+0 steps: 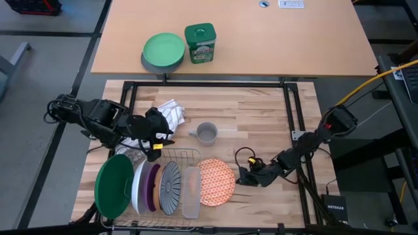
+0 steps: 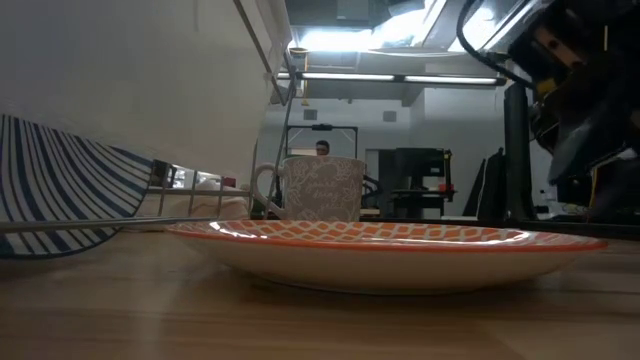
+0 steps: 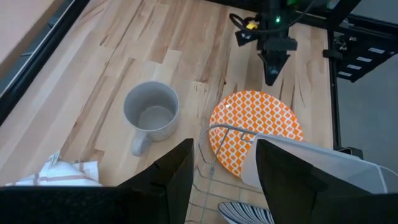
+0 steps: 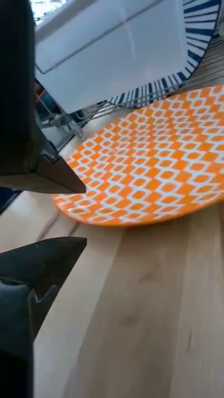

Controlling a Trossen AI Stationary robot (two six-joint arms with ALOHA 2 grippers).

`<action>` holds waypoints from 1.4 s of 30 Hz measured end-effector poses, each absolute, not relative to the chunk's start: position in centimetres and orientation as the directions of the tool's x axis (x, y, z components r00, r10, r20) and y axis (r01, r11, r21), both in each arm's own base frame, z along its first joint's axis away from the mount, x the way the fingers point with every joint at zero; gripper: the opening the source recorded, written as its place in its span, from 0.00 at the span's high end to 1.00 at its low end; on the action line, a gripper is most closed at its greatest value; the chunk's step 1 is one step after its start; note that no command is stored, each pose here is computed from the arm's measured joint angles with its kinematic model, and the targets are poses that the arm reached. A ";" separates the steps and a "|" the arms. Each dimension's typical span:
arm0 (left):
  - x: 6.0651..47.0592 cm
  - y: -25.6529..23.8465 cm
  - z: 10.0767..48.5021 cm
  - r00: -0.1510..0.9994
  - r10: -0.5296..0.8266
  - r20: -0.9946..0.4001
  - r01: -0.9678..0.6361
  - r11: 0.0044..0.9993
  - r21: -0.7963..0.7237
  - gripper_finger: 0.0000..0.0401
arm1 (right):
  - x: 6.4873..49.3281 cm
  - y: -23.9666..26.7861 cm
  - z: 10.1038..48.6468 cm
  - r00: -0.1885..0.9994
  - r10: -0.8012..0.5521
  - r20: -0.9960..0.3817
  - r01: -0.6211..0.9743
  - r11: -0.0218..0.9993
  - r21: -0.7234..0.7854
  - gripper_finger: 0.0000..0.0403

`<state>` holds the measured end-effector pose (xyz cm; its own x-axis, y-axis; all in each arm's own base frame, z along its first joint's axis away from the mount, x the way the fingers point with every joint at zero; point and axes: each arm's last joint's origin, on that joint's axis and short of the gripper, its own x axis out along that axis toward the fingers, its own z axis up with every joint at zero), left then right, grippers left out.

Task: Sort dishes
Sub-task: Put the orange patterned plate into the dish rack

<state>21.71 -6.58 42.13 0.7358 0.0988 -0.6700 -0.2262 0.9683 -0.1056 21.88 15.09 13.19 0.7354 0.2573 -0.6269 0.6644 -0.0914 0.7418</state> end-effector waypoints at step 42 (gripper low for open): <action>21.7 -6.6 42.1 0.731 0.100 -0.675 -0.222 0.970 -0.096 0.60 | 23.8 15.0 9.6 0.770 0.132 -0.625 0.638 -0.207 0.742 0.69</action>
